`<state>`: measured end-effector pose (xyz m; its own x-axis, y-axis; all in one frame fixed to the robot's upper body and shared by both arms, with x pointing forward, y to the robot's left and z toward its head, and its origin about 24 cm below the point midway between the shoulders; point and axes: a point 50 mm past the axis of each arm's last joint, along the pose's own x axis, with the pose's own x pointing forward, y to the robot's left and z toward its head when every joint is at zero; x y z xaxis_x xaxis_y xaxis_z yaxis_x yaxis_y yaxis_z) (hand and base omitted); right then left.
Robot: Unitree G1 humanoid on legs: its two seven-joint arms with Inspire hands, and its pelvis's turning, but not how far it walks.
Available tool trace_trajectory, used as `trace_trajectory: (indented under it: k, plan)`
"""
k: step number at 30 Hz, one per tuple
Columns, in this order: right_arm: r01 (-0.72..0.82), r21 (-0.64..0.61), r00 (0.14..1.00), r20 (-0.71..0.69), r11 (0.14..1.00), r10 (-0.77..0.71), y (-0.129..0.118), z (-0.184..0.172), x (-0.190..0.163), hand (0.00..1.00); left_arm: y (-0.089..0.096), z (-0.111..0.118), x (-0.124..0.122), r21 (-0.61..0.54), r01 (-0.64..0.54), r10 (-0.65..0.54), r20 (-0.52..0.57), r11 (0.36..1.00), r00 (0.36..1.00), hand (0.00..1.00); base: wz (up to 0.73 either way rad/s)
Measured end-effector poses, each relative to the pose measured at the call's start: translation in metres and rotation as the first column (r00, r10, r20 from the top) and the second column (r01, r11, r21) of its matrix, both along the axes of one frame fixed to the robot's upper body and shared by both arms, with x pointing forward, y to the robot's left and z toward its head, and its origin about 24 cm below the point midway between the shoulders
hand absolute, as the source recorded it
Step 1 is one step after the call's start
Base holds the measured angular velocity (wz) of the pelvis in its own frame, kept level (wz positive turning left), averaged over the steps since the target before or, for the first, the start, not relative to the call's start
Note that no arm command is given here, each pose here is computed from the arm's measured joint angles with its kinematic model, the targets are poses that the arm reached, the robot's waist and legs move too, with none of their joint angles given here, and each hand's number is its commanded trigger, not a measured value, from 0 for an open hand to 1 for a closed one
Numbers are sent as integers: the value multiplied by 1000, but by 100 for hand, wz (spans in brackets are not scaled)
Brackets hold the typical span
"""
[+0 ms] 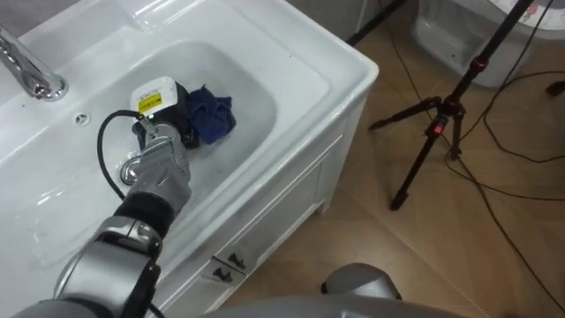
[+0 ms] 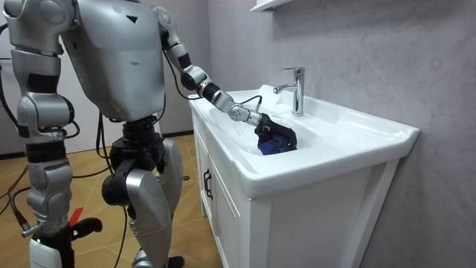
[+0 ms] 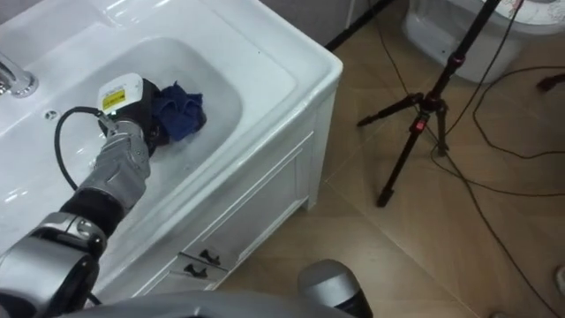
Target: Wipe basin
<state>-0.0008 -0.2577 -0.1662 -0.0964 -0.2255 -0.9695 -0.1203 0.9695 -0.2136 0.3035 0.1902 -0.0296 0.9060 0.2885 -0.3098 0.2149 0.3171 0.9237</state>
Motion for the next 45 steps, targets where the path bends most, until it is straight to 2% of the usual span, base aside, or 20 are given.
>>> trace_trajectory:
  k: [5, 18, 32, 37, 41, 45]
  plan:
    - [26, -20, 1000, 6, 999, -26, -8, 2, -1, 0, 2, 7, 9, -39, -26, 27, 10, 999, 1000, 100, 0]
    - [41, -34, 999, -2, 999, -41, -11, 4, -7, 0, 12, 6, 8, -30, -29, 29, -7, 999, 1000, 100, -5]
    - [-21, -47, 998, 52, 999, 24, -6, 3, 8, 0, 26, -39, -46, 106, 26, -20, -63, 994, 998, 100, 1]
    - [-20, -37, 998, 63, 999, 22, -3, 2, 12, 0, 37, -46, -59, 84, -40, 45, -50, 996, 998, 100, 18]
    - [0, -28, 996, 85, 1000, 2, 2, 0, 18, 0, 40, -50, -69, 79, -32, 35, -35, 996, 999, 100, 16]
    - [11, -37, 995, 101, 999, -7, 1, 1, 20, 0, 43, -52, -74, 131, -2, 9, -48, 991, 999, 100, 7]
